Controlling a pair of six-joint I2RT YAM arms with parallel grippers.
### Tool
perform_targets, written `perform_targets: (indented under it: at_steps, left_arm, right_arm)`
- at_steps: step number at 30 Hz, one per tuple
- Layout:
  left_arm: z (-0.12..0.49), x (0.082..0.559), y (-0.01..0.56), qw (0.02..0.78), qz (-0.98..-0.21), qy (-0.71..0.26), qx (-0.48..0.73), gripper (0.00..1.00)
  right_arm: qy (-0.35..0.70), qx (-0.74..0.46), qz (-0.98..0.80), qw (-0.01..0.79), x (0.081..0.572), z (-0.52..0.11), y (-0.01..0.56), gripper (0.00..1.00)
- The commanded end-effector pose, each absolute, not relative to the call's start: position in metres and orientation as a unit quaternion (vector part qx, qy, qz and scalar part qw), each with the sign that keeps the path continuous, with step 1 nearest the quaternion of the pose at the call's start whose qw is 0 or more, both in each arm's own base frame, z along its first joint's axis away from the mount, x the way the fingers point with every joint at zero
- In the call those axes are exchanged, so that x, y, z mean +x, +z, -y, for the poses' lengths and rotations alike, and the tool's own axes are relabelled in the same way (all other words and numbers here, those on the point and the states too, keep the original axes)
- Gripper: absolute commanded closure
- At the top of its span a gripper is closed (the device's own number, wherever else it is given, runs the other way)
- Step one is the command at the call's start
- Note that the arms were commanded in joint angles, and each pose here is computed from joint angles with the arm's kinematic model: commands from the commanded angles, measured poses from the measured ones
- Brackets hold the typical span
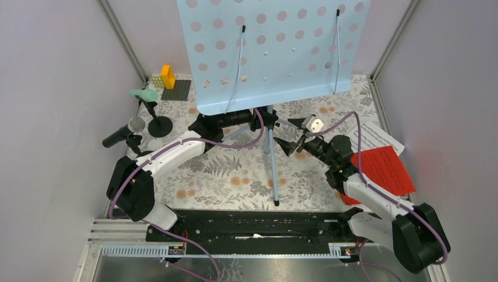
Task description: Pack up the instrument practice props
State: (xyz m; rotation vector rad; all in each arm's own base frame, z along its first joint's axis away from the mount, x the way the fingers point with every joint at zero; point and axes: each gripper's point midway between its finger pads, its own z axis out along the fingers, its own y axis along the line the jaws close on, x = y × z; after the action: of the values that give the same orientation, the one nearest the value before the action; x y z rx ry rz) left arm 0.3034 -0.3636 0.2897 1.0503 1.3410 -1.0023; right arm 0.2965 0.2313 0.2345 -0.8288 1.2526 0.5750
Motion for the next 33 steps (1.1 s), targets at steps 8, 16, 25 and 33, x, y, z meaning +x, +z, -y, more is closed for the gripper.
perform_targets:
  at_steps: [8,16,25,33]
  left_arm:
    - [0.376,0.272,0.235,0.448,-0.609,-0.454,0.472,1.00]
    - [0.373,0.283,0.249,0.465,-0.625,-0.435,0.450,1.00]
    - [0.373,0.284,0.253,0.474,-0.623,-0.439,0.441,1.00]
    - [0.373,0.281,0.232,0.458,-0.630,-0.438,0.449,1.00]
  right_arm:
    - [0.420,0.136,-0.688,0.576,0.286,-0.175,0.234,0.14]
    - [0.559,0.388,-0.658,0.324,0.281,-0.201,0.227,0.17]
    - [0.612,0.488,-0.579,0.226,0.288,-0.202,0.249,0.27]
    - [0.627,0.509,-0.560,0.186,0.293,-0.208,0.261,0.32]
